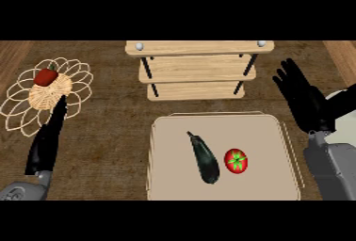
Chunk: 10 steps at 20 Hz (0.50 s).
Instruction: Pick the tomato from the tray and place it in the tiered shelf
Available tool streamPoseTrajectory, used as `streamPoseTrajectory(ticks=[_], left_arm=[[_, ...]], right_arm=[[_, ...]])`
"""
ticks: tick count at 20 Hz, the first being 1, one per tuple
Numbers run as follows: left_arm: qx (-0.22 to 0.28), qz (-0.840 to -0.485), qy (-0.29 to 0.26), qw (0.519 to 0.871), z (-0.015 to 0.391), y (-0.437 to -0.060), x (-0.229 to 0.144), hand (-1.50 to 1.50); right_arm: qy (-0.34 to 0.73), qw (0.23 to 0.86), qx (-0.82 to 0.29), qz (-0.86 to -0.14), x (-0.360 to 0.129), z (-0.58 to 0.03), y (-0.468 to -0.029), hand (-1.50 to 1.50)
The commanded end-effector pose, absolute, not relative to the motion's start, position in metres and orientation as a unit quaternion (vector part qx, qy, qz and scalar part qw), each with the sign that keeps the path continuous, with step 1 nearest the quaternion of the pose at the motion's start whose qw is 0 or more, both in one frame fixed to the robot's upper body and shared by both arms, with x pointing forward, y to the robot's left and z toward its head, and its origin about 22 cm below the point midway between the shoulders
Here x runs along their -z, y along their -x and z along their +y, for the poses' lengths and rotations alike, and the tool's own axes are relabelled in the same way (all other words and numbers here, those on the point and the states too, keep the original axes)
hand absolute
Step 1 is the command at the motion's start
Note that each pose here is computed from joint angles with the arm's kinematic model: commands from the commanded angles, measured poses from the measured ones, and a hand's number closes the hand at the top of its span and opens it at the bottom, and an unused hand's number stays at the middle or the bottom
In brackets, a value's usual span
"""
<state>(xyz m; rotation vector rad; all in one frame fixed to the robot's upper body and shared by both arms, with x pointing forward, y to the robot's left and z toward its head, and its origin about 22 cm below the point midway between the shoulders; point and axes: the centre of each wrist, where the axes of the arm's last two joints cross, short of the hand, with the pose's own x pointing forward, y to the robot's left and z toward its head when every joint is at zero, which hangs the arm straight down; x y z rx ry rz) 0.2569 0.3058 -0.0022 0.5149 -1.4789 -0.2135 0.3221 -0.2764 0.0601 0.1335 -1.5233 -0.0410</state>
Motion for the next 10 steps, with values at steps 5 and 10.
streamPoseTrajectory(ticks=[5, 10], left_arm=[[0.107, -0.707, -0.120, 0.688, 0.249, -0.278, -0.012, 0.00], [0.098, -0.705, -0.104, 0.695, 0.251, -0.272, -0.007, 0.00]], right_arm=[[0.040, 0.694, -0.046, -0.717, -0.071, -0.272, -0.304, -1.50], [0.260, 0.709, -0.056, -0.653, -0.046, -0.349, -0.286, 1.50]])
